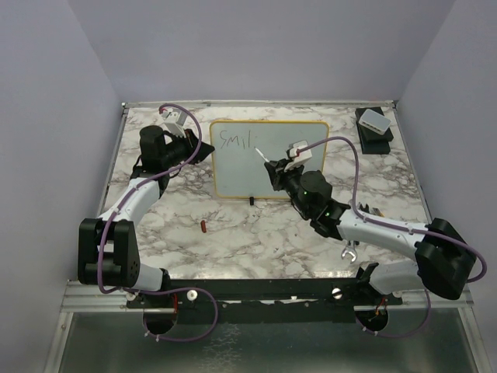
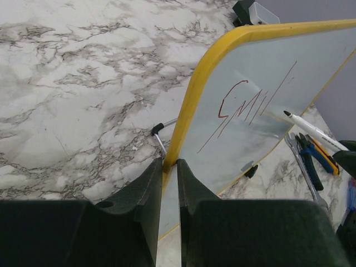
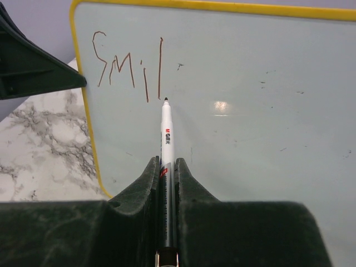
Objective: Write a sentence on the whiteboard
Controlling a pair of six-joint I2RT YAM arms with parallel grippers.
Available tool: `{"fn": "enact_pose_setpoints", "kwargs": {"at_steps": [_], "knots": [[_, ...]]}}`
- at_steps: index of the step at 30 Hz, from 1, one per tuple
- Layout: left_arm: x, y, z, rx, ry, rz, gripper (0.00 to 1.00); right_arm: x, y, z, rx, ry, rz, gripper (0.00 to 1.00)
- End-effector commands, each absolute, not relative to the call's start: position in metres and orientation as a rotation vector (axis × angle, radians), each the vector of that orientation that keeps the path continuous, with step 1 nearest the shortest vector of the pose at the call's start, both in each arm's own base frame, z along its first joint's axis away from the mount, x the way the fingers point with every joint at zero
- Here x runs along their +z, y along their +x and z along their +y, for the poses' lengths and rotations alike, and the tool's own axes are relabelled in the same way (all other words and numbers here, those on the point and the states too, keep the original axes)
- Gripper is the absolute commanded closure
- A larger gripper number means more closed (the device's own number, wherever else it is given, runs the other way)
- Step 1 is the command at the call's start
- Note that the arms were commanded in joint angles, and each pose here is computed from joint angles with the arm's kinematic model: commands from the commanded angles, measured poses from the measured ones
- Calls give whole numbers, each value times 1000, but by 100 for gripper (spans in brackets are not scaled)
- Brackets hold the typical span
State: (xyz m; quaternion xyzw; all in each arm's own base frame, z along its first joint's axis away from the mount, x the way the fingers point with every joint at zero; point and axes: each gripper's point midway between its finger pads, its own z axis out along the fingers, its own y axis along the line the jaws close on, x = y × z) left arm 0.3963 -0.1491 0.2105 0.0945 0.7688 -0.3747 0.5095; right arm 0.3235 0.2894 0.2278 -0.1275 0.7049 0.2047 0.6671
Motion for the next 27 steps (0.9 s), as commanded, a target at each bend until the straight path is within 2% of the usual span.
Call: {"fn": "enact_pose_setpoints", "kwargs": {"at_steps": [1, 16, 27], "knots": [[215, 389, -151, -911, 255, 1836, 83, 238, 325, 284, 439, -252, 1571, 99], [215, 389, -151, -911, 256, 1836, 83, 238, 340, 288, 370, -256, 1555, 99], [216, 388, -151, -912, 257, 1834, 83, 236, 340, 267, 296, -194, 1572, 99]]}}
